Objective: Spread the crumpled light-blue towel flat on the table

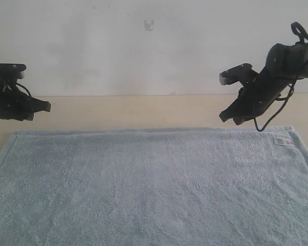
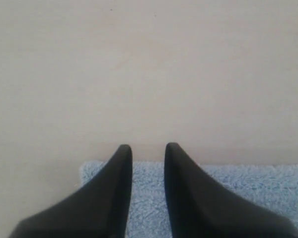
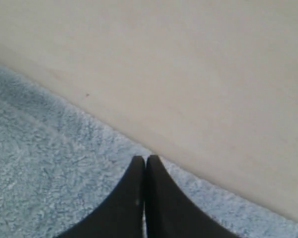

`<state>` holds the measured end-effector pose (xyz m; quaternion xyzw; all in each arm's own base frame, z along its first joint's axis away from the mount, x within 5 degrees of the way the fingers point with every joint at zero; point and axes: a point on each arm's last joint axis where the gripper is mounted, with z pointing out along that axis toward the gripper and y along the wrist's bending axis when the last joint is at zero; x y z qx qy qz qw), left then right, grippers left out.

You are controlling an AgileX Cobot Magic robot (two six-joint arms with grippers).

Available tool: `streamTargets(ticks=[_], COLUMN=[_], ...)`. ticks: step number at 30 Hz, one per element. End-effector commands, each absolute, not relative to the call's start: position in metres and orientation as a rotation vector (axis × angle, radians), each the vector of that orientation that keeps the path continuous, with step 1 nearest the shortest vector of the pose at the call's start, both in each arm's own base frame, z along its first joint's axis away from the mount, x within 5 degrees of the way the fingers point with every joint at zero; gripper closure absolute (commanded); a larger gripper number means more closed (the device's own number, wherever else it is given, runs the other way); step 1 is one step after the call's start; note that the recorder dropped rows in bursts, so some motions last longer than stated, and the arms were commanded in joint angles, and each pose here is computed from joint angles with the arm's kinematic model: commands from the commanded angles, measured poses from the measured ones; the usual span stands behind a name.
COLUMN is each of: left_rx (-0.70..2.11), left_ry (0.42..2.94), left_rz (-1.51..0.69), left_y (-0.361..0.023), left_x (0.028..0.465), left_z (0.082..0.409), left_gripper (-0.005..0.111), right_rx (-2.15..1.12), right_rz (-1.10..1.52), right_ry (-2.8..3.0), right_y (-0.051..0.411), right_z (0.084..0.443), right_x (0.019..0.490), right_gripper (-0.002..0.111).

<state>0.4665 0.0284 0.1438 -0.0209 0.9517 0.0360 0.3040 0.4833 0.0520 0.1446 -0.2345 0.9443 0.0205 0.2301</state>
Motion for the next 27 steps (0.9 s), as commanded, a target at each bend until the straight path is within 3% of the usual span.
streamTargets(ticks=[1,27], left_rx=[-0.062,-0.065], left_ry=[2.515,2.539], left_rz=[0.091,0.094], left_y=[0.026,0.026], left_x=[0.466,0.465], left_z=[0.150,0.149], left_gripper=[0.083,0.083], right_rx=[-0.695,-0.664], right_rz=[0.073,0.054], right_ry=[2.609,2.567], right_y=[0.063,0.066], right_z=[0.139,0.110], right_x=[0.482,0.492], right_gripper=[0.108,0.108])
